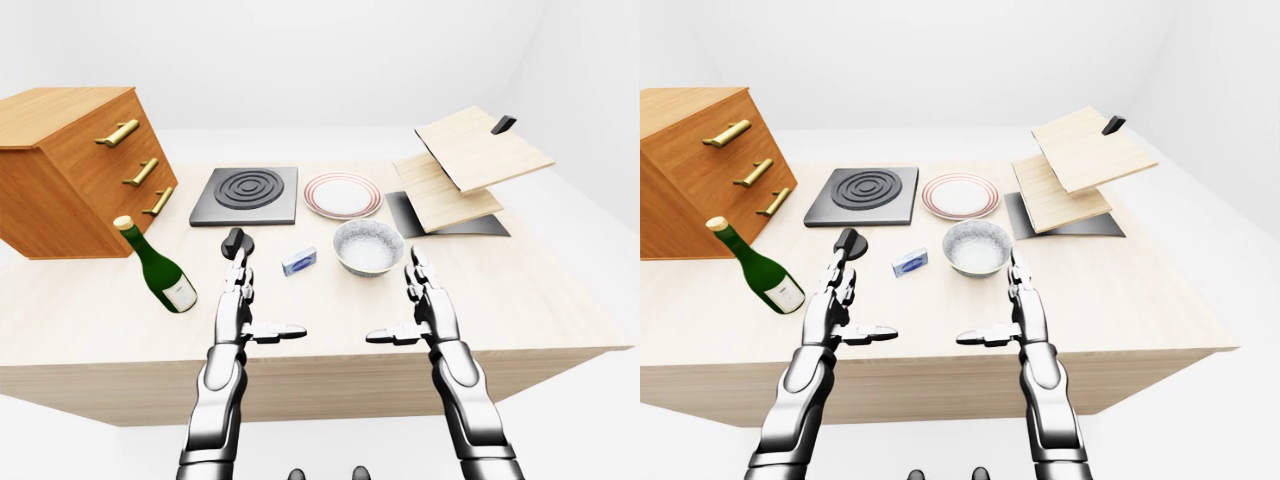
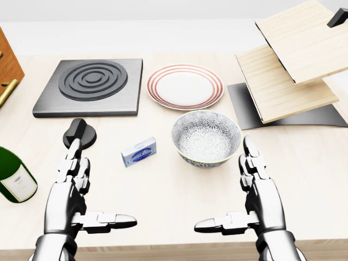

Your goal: Pick up the cream cheese and put it in the bowl.

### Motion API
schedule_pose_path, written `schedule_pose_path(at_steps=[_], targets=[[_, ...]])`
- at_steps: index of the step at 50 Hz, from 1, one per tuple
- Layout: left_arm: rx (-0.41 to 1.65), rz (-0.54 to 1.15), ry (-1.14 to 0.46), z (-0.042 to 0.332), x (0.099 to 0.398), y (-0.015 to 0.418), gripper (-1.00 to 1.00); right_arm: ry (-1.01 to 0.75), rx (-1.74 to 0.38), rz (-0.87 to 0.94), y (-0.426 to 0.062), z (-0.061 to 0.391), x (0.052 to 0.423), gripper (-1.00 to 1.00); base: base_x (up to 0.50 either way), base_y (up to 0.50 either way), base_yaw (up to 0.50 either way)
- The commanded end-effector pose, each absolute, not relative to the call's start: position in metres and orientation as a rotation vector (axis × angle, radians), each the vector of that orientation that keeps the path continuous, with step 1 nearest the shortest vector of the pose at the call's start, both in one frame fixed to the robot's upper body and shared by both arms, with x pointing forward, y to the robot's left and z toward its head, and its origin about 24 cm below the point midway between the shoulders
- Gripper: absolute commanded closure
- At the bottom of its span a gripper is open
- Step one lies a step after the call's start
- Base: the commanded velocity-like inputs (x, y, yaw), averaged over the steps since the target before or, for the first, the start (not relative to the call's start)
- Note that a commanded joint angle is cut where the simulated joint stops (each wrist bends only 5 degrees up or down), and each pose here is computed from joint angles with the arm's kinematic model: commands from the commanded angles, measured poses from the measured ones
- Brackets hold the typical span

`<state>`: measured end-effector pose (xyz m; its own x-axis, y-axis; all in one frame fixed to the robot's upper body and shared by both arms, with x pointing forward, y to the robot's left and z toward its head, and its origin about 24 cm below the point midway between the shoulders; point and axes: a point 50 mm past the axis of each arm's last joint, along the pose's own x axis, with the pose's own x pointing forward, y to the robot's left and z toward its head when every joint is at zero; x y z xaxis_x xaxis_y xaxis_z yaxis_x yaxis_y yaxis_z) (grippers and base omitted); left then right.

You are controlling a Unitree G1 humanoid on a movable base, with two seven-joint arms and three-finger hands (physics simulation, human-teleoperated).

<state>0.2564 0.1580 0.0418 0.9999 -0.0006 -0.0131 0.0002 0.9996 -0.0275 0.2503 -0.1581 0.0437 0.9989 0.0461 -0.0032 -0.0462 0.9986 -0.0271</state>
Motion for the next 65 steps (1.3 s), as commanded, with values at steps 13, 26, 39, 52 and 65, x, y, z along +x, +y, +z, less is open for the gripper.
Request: schedule_pose_path(at_steps=[13, 26, 39, 52, 65], targets=[[-0.024, 0.001, 0.012, 0.04, 0.257, 0.16, -1.0, 0.008, -0.013, 0.05, -0.156, 0.045, 0.25, -1.0, 0.37, 0.0, 0.0], [-0.001, 0.001, 0.004, 0.039, 0.262, 0.16, -1.0, -0.019, -0.018, 0.052, -0.155, 0.049, 0.248, -1.0, 0.23, 0.0, 0.0], [0.091, -0.056, -0.008, 0.036, 0.281, 0.147, -1.0, -0.038, -0.009, 0.054, -0.156, 0.06, 0.243, -1.0, 0.0, 0.0, 0.0], [0.192, -0.053, 0.154, 0.002, 0.293, 0.139, -1.0, -0.048, 0.004, 0.063, -0.156, 0.064, 0.24, -1.0, 0.0, 0.0, 0.0], [0.307, -0.018, 0.277, -0.024, 0.296, 0.137, -1.0, -0.057, 0.012, 0.075, -0.155, 0.066, 0.24, -1.0, 0.0, 0.0, 0.0]])
